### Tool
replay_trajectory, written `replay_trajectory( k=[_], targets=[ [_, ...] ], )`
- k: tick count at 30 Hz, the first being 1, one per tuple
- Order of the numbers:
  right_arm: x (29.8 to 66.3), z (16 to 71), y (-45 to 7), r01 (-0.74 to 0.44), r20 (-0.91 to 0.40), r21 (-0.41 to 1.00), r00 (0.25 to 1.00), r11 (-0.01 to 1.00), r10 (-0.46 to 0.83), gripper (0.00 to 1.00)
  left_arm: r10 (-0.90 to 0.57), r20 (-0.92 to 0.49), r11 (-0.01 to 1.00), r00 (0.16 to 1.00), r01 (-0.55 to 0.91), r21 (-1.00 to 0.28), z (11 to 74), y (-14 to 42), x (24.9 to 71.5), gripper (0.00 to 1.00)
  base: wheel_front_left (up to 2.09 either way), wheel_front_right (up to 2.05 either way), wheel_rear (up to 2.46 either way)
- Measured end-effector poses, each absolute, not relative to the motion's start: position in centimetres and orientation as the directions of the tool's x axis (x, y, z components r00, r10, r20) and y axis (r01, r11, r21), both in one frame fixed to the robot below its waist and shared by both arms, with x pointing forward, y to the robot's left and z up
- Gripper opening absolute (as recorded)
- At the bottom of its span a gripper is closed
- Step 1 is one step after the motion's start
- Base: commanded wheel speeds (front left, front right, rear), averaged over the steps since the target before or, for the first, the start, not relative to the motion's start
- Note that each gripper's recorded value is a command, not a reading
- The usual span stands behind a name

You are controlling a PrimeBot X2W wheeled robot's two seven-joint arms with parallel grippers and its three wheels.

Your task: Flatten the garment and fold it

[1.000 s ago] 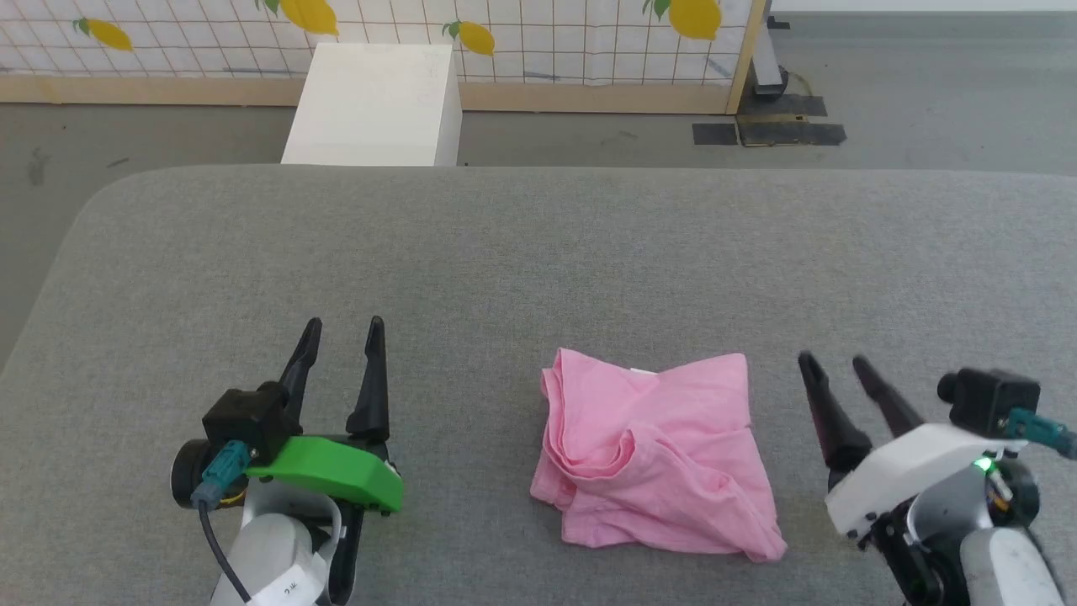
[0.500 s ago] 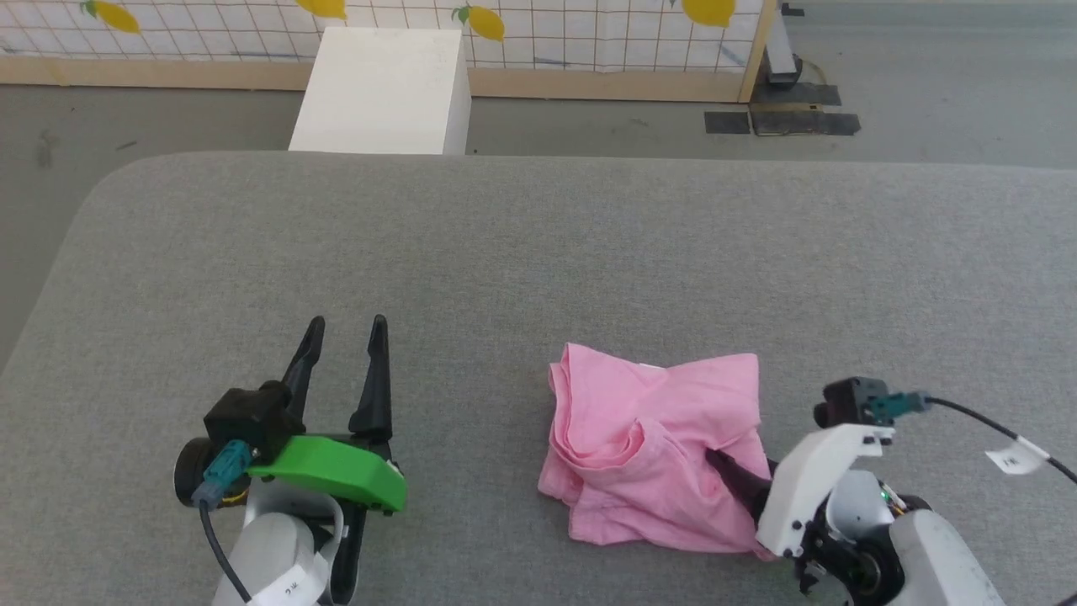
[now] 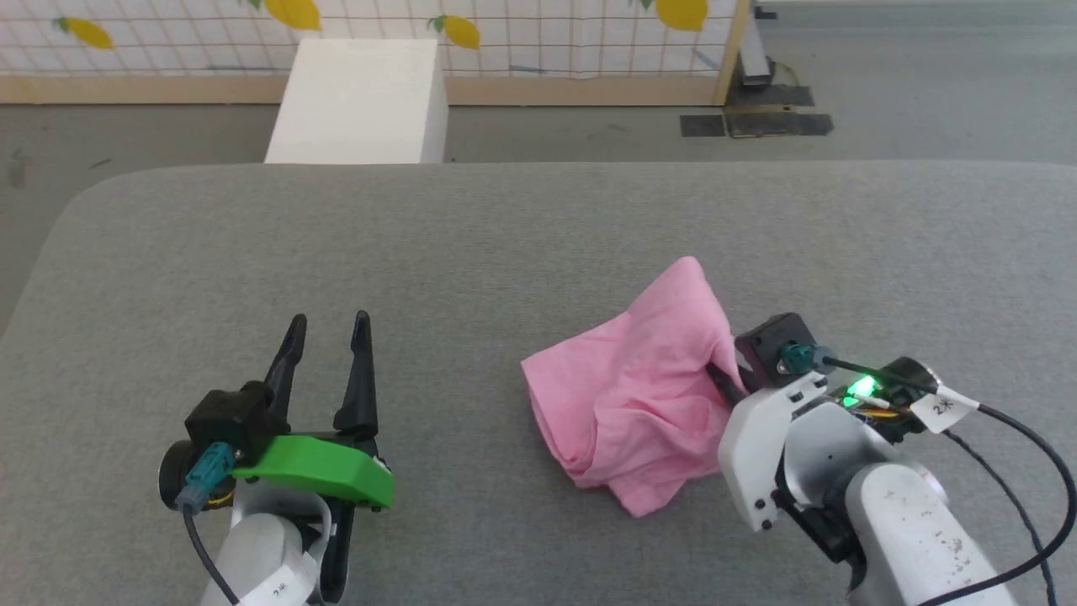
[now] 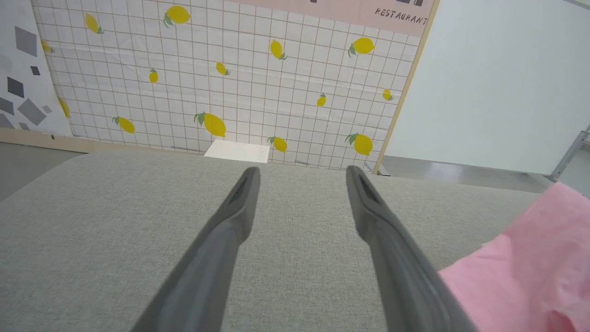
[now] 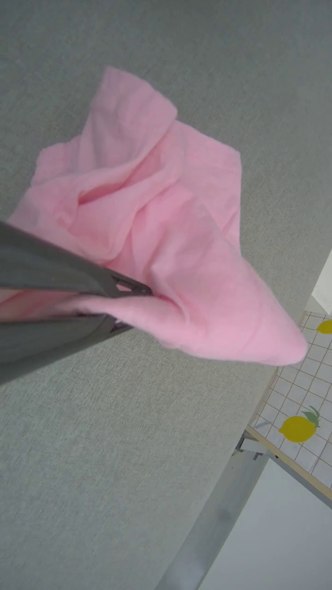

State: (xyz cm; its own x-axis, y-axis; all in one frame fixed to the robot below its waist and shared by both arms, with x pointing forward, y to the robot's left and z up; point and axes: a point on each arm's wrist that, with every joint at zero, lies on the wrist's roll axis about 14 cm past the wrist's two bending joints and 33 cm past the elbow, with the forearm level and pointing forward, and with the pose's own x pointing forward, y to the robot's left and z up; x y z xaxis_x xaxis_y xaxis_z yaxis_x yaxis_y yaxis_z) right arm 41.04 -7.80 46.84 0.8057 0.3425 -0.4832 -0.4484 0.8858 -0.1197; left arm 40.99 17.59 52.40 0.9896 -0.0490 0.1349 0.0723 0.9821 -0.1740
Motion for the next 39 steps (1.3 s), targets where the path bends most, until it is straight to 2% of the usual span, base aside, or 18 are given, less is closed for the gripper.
replay_trajectory(
  k=[5, 10, 15, 21, 29, 34, 35, 39],
  targets=[
    [41.1, 47.3, -11.3, -0.397, -0.479, -0.190, 0.836, 0.898, 0.268, 0.00, -0.089, 0.142, 0.977, 0.986, 0.114, -0.179, 52.5, 16.0, 41.9, 1.00, 0.00, 0.00, 0.00],
    [41.5, 48.1, -17.5, -0.292, -0.474, -0.288, 0.871, 0.912, 0.129, 0.00, -0.148, 0.153, 0.967, 0.977, 0.175, -0.185, 52.6, 13.7, 43.4, 1.00, 0.00, 0.00, 0.00],
    [41.4, 48.5, -24.8, -0.174, -0.484, -0.369, 0.875, 0.913, -0.028, 0.00, -0.214, 0.179, 0.952, 0.960, 0.246, -0.180, 53.0, 11.0, 45.3, 1.00, 0.00, 0.00, 0.00],
    [41.0, 47.6, -33.2, -0.035, -0.514, -0.434, 0.830, 0.900, -0.216, 0.00, -0.291, 0.205, 0.932, 0.935, 0.325, -0.161, 52.8, 8.0, 48.2, 1.00, 0.00, 0.00, 0.00],
    [40.8, 45.1, -40.9, 0.065, -0.535, -0.534, 0.746, 0.843, -0.396, 0.00, -0.376, 0.176, 0.901, 0.910, 0.403, -0.161, 49.5, 4.9, 51.5, 1.00, 0.00, 0.00, 0.00],
    [41.3, 44.8, -45.1, 0.120, -0.509, -0.606, 0.701, 0.786, -0.500, 0.00, -0.404, 0.127, 0.889, 0.906, 0.421, -0.177, 46.2, 4.1, 52.9, 1.00, 0.00, 0.00, 0.00],
    [42.6, 44.4, -46.7, 0.135, -0.480, -0.653, 0.688, 0.745, -0.545, 0.00, -0.404, 0.073, 0.892, 0.912, 0.411, -0.189, 43.2, 4.4, 53.4, 1.00, 0.00, 0.00, 0.00],
    [43.2, 43.9, -46.8, 0.137, -0.473, -0.663, 0.685, 0.736, -0.554, 0.00, -0.397, 0.052, 0.897, 0.916, 0.399, -0.191, 42.4, 4.8, 53.3, 1.00, 0.00, 0.00, 0.00]
  ],
)
